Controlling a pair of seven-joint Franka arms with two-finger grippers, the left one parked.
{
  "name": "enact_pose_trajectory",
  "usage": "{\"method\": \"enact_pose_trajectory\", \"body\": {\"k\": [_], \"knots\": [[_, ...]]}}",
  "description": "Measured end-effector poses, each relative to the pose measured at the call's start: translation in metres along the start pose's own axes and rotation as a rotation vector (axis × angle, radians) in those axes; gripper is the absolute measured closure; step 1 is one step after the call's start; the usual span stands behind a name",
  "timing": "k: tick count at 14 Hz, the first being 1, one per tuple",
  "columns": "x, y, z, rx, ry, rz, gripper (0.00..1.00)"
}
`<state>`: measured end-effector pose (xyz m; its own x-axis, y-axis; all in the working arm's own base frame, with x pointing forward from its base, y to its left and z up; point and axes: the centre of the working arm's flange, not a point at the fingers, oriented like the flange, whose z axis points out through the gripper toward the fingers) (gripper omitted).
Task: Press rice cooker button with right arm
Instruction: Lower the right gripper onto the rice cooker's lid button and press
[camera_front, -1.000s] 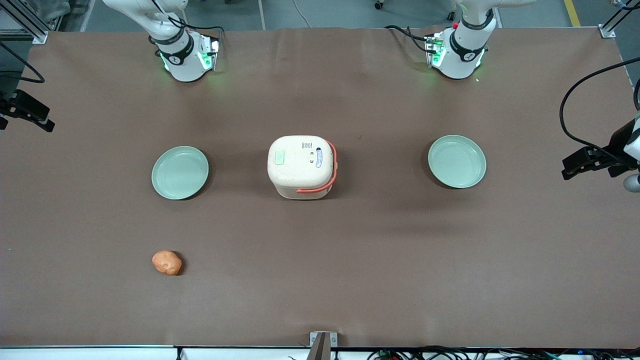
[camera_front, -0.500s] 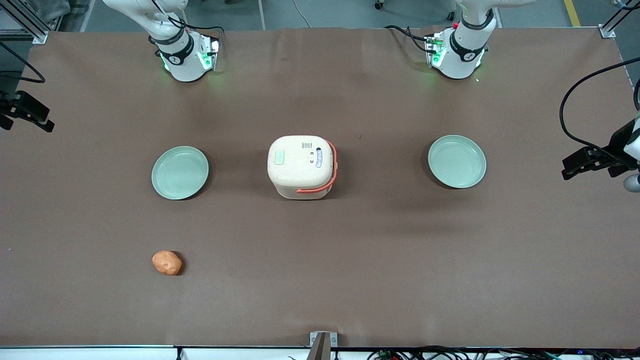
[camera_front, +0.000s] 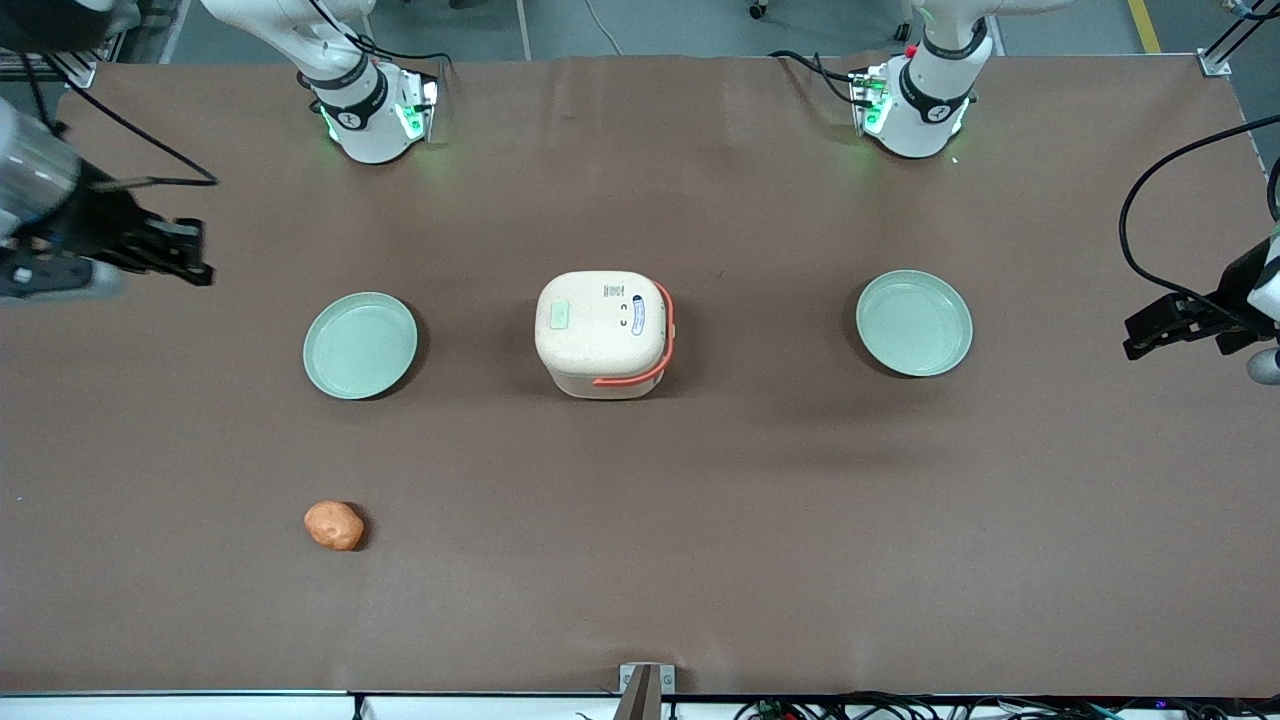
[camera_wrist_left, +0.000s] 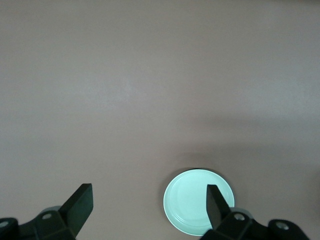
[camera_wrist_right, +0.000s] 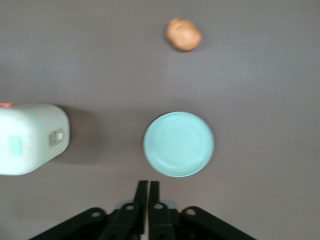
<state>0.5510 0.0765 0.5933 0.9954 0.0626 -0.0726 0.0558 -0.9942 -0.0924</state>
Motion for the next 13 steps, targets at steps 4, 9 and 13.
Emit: {"method": "enact_pose_trajectory", "body": {"k": [4,9,13], "knots": [[0.005,-0.117,0.054,-0.025,-0.053,0.015,0.98],[-0.002,-0.235,0.132,-0.052,-0.064,0.005,0.99],[-0.004,-0.282,0.196,-0.078,-0.085,0.029,0.99]]}}
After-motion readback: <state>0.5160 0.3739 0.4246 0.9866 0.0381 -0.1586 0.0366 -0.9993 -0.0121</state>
